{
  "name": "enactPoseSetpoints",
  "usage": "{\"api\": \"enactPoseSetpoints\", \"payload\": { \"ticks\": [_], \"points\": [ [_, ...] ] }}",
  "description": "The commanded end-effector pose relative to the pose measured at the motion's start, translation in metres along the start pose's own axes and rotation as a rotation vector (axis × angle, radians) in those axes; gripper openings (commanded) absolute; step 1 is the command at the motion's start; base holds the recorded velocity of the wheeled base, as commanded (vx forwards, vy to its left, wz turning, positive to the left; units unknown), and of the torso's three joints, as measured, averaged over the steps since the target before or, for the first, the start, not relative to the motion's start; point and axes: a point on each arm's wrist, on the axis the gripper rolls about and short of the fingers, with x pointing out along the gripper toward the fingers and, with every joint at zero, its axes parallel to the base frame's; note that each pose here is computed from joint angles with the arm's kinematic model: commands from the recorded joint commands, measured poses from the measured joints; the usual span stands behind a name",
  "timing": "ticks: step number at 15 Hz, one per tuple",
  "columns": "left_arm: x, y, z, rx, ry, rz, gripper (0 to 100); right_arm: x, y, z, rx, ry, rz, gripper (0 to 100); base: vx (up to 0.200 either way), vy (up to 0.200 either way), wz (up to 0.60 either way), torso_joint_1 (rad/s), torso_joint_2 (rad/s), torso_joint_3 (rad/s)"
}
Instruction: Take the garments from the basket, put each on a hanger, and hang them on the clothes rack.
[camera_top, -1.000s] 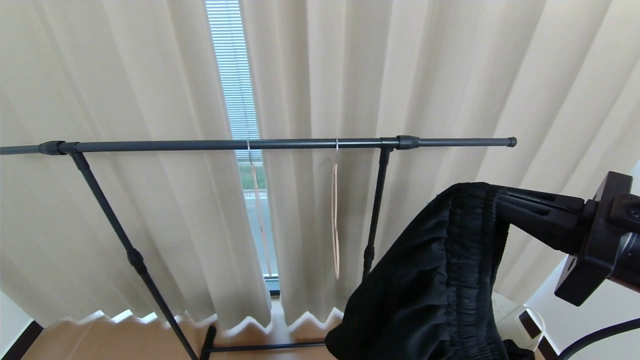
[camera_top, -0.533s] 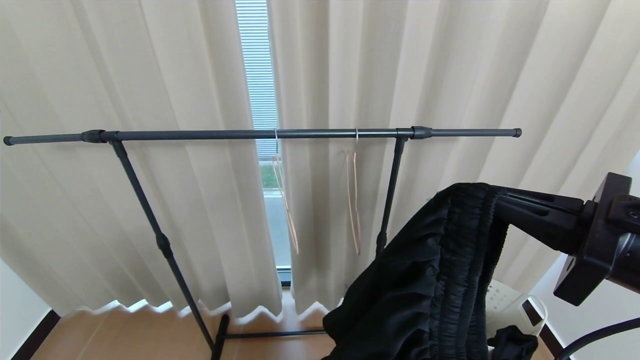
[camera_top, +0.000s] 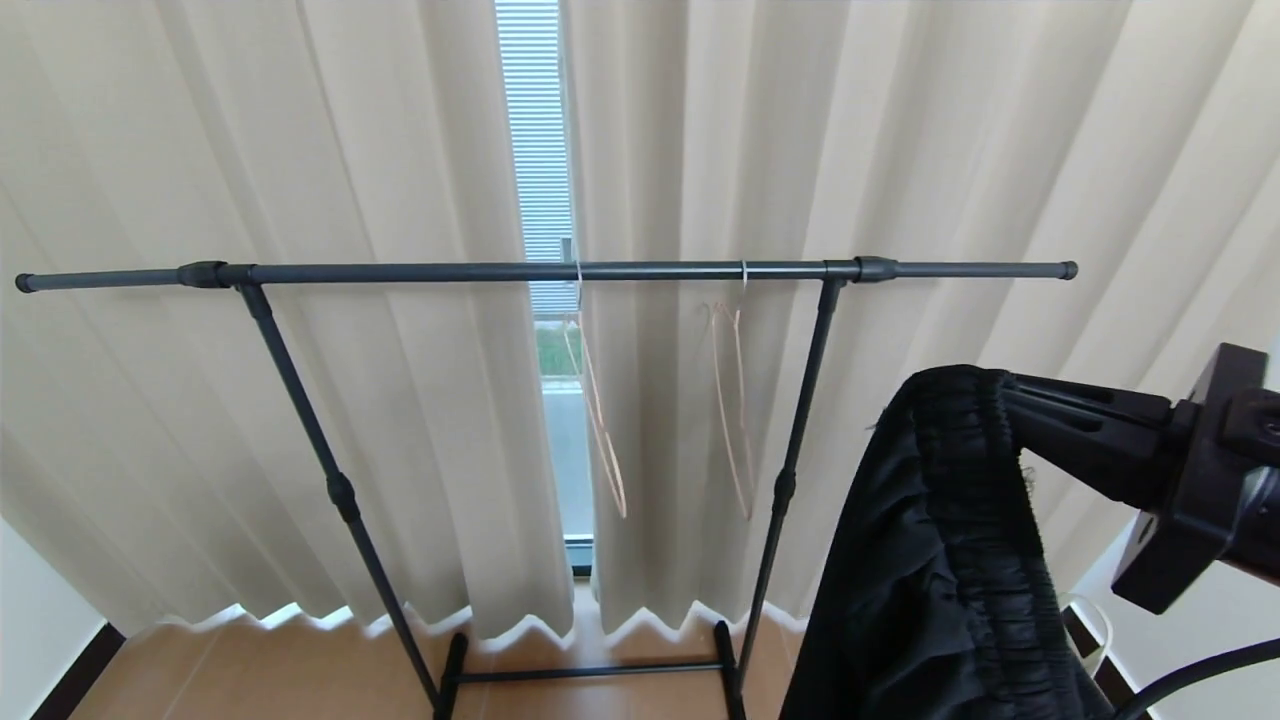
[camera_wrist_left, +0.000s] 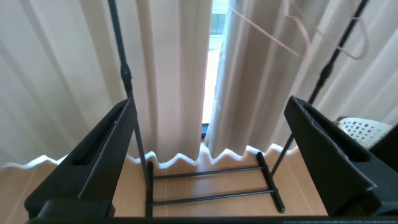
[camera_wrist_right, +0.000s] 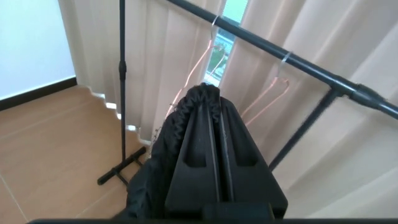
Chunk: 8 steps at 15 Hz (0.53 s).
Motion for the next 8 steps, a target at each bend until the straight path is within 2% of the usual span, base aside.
{"api": "enactPoseSetpoints", "payload": {
  "ticks": [1,8],
  "points": [
    [0.0000,0.0000,0.0000,0.000,0.000,0.001,100,-0.0002,0.0000,0.0004,0.000,-0.004,0.000,0,0.000,0.200,0.00,0.017,0.01,-0.002],
    [0.0000,0.0000,0.0002,-0.002,-0.002,0.001,100,0.0001,0.0001,-0.0003,0.000,-0.001,0.001,0,-0.200,0.000,0.00,0.000,0.00,0.004]
  ]
}}
